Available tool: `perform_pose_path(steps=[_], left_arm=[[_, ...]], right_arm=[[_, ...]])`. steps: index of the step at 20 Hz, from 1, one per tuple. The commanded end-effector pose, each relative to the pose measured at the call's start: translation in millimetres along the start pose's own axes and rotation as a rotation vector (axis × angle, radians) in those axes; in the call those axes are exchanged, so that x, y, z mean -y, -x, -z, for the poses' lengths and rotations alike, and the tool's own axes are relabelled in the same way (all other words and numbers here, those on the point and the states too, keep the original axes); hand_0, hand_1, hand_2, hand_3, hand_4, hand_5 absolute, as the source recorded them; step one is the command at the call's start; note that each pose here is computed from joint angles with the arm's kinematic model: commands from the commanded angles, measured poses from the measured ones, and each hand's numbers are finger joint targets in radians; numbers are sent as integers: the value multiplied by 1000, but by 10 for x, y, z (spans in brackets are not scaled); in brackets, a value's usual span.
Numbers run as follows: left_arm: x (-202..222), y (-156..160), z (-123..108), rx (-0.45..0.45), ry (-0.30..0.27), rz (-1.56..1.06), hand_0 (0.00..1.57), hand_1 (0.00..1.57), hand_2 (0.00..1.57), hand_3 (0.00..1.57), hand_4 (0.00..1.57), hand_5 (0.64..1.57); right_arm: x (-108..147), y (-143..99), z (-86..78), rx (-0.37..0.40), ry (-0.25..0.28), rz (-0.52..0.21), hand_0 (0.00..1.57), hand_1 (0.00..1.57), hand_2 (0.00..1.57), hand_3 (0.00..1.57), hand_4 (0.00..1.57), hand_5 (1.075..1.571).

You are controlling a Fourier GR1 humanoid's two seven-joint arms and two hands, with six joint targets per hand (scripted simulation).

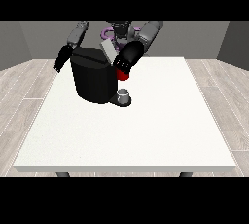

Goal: Insert the coffee pod into the coffee machine and close the lid

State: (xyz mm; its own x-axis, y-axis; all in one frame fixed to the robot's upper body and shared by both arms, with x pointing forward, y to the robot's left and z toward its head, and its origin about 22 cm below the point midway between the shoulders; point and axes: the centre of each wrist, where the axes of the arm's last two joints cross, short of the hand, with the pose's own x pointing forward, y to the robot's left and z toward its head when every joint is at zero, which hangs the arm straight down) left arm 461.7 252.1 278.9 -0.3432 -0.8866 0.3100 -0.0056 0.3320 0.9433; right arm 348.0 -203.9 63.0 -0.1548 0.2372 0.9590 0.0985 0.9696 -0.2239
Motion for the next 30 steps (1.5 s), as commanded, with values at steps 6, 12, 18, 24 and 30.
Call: perform_pose_path(steps=[6,12,18,24,30], left_arm=[[-57,-69,10,63,-96,30,1224,1224,1202,978,0,1571],[-390,-84,-36,72,-119,118,1088,1088,1075,800,0,1571],[-227,3,-49,46,-139,151,510,510,776,600,0,1571],[-197,116,-82,26,-109,152,0,0,565,474,0,1571],[-53,-7,-16,65,-89,140,0,0,362,253,0,1571]], right_arm=[[41,-39,57,48,20,10,0,0,0,0,85,1571],[-58,-211,128,62,13,-8,0,0,0,0,71,1571],[17,-95,68,43,6,-23,0,0,0,0,185,1571],[-20,-97,25,-13,-7,-43,0,0,0,0,207,1571],[105,-48,129,-14,74,-23,0,0,0,0,0,1571]])
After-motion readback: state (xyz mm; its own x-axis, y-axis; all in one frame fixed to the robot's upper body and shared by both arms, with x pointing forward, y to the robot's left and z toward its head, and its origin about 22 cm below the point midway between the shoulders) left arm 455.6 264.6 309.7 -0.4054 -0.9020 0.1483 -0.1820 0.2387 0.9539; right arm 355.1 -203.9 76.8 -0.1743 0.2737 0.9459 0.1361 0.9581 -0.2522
